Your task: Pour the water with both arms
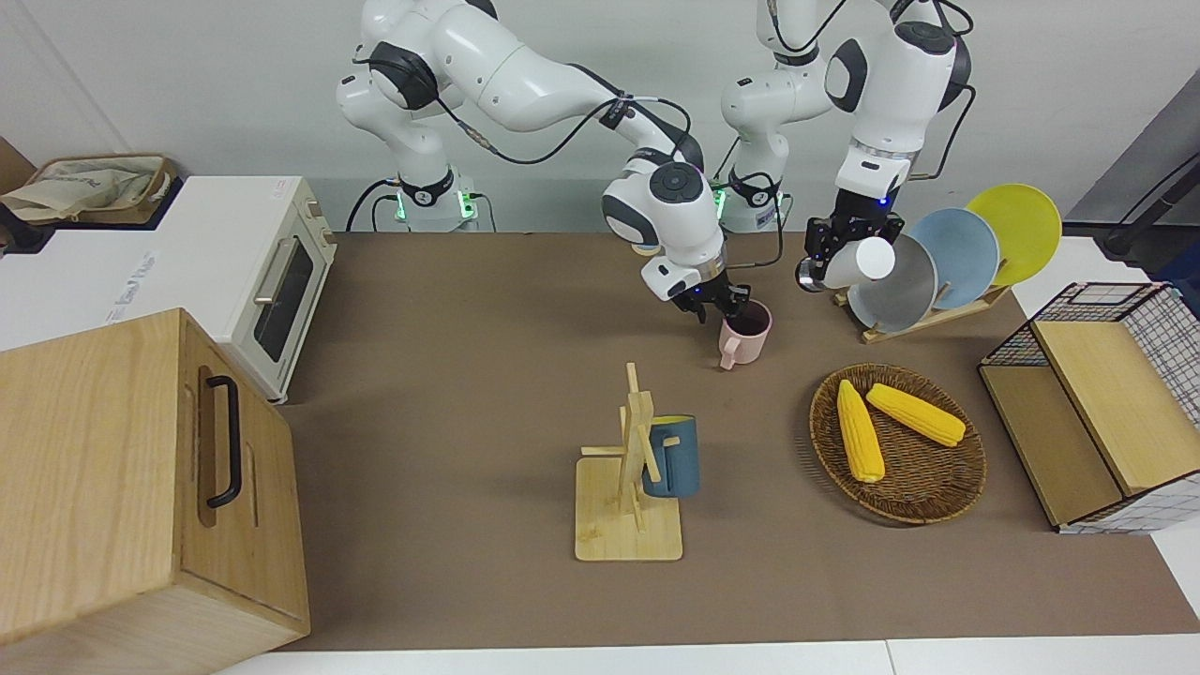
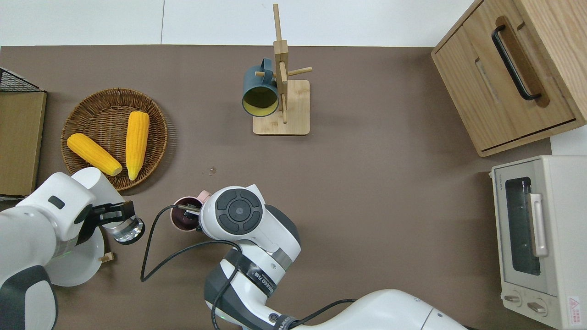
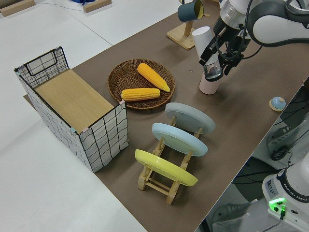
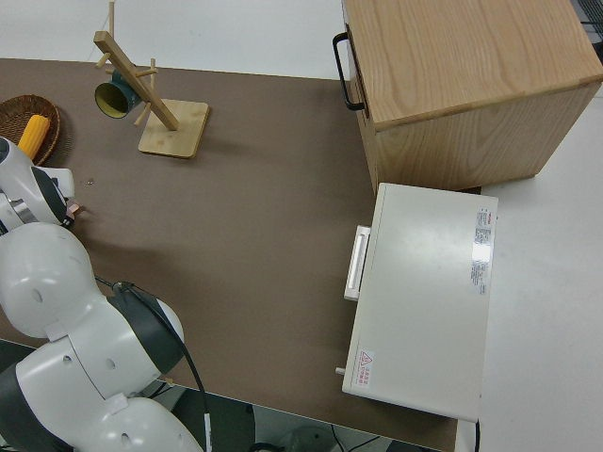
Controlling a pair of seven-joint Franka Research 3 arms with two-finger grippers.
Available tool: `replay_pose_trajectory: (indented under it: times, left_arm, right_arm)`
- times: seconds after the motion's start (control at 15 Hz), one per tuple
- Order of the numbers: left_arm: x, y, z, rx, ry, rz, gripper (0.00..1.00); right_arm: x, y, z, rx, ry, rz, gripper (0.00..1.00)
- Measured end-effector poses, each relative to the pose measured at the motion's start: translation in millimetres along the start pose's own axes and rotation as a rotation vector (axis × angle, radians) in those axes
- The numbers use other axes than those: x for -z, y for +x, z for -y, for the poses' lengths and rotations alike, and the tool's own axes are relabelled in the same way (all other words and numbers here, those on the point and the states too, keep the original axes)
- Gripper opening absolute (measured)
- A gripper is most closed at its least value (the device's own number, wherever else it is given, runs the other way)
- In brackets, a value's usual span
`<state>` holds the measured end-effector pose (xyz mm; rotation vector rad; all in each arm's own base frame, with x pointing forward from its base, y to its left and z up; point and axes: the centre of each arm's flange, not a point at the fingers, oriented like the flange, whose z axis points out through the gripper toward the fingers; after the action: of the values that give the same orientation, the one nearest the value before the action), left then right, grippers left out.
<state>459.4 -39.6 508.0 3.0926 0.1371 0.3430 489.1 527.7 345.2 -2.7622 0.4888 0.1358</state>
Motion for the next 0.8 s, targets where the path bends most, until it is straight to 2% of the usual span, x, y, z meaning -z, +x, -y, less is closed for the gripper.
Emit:
replay_pose_trajectory:
  times: [0.07,0.33,0.6,0.73,0.8]
  left_arm:
    - [-0.1,0.0,0.0,0.0,0.0,0.0,0.63]
    - [-0.3,0.0,0.0,0.0,0.0,0.001,0.63]
    - [-3.4,-1.9,-0.8,-0.002,0.0,0.008,0.63]
    - [-5.3,-3.8,-4.0,-0.009,-0.001,0.013,0.63]
    - [-6.0,-4.3,-4.6,-0.011,0.0,0.014,0.63]
  right_arm:
    - [5.9,1.0,4.3,-0.004,0.007,-0.004,0.65]
    - [35.1,6.9,18.6,-0.011,-0.003,-0.003,0.98]
    - [51.0,9.9,18.6,-0.003,-0.063,0.009,1.0]
    - [65.5,19.7,10.2,0.055,-0.119,-0.001,1.0]
    - [78.8,29.9,3.4,0.1,-0.143,-0.011,1.0]
